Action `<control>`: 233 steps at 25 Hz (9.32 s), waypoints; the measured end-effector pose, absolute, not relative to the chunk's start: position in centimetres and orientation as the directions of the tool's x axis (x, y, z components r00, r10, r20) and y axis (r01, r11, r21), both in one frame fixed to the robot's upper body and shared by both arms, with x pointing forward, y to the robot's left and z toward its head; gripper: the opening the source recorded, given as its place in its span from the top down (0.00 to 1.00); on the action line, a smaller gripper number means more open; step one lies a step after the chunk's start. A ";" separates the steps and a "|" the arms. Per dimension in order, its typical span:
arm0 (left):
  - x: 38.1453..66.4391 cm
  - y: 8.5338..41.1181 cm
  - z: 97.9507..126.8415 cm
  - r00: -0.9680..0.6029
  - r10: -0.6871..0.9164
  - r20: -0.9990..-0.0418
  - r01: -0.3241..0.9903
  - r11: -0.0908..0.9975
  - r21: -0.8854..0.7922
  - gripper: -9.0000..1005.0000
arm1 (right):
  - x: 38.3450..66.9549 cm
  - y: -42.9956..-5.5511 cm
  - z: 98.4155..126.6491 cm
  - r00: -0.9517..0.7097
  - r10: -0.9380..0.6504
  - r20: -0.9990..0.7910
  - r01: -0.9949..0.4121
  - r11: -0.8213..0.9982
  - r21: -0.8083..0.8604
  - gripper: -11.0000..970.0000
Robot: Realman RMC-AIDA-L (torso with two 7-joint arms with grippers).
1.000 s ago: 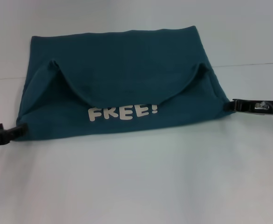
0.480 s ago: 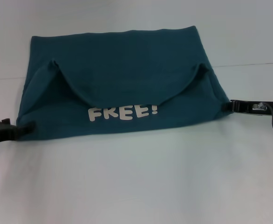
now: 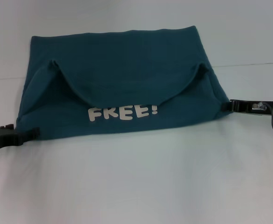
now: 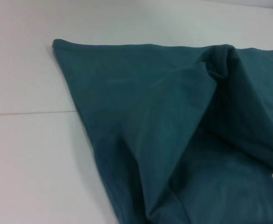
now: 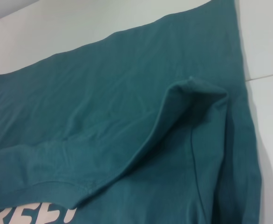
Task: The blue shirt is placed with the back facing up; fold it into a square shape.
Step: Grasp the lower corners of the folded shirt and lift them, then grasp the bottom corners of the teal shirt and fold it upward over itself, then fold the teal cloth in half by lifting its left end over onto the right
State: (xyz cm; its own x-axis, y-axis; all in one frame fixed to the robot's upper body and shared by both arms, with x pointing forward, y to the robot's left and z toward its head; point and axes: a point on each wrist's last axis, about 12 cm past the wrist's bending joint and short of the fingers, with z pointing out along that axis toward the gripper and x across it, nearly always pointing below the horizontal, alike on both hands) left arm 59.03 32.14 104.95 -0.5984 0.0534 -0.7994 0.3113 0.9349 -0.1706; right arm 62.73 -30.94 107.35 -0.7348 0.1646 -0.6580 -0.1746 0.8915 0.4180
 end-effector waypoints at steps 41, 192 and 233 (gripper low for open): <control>59.4 32.0 105.6 -0.578 0.118 -0.808 0.329 0.939 -0.098 0.99 | 62.5 -31.1 107.2 -0.732 0.179 -0.658 -0.167 0.889 0.427 0.96; 66.0 30.6 110.3 -0.485 0.032 -0.874 0.210 0.974 -0.081 0.98 | 64.4 -28.9 106.9 -0.346 0.025 -0.938 -0.241 0.964 0.114 0.92; 62.8 33.3 110.4 -0.433 -0.179 -0.883 0.155 0.951 -0.269 0.12 | 62.7 -32.4 107.4 -0.423 0.125 -0.897 -0.257 0.933 0.251 0.16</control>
State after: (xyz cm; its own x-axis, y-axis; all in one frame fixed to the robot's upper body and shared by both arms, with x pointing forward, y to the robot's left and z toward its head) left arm 62.76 33.27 110.44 -0.4332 -0.1791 -0.8833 0.1548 0.9507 -0.2687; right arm 62.66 -32.35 107.42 -0.4230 0.1250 -0.8975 -0.2570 0.9332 0.2510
